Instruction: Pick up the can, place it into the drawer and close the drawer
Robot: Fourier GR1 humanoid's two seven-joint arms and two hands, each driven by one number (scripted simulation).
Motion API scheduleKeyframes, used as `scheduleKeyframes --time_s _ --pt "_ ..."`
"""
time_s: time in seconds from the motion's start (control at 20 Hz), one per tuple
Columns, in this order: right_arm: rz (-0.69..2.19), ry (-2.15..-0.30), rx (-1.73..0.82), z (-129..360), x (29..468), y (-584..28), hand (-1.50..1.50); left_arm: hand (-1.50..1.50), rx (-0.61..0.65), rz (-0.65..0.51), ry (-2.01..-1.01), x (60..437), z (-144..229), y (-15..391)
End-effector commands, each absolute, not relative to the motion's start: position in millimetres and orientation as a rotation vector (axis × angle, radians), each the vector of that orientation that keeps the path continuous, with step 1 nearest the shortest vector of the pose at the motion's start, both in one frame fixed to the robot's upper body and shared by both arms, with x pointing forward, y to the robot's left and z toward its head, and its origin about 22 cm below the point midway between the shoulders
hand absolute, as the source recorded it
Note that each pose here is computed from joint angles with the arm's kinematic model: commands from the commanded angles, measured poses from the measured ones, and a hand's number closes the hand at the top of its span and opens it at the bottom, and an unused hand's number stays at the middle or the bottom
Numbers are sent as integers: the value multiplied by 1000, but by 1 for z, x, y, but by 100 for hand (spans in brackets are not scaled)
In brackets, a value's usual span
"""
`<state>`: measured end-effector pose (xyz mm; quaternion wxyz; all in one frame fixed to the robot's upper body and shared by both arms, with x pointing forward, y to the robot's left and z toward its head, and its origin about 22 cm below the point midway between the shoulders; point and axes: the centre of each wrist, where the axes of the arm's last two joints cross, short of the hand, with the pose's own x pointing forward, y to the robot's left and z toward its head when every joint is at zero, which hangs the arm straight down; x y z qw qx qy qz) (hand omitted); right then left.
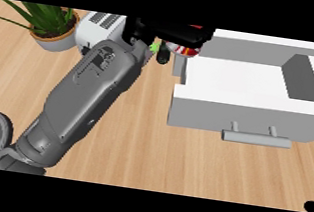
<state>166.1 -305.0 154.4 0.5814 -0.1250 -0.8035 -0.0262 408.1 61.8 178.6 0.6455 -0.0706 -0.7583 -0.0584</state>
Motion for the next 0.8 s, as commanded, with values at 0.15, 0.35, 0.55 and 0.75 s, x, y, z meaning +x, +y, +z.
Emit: scheduleKeyframes --time_s 0.15,0.35,0.55,0.75 --pt "-64 -1875 -288 156 169 -305 -150 150 -140 -186 -1727 416 214 27" --pt "-53 -1894 -284 149 166 -307 -150 150 -115 -209 -1688 415 254 2" --pt "-58 -1901 -287 154 175 -310 -150 150 -105 -220 -1682 421 252 -5" --pt "-48 -1916 -266 162 186 -299 -150 150 -57 -206 -1680 424 272 -20"
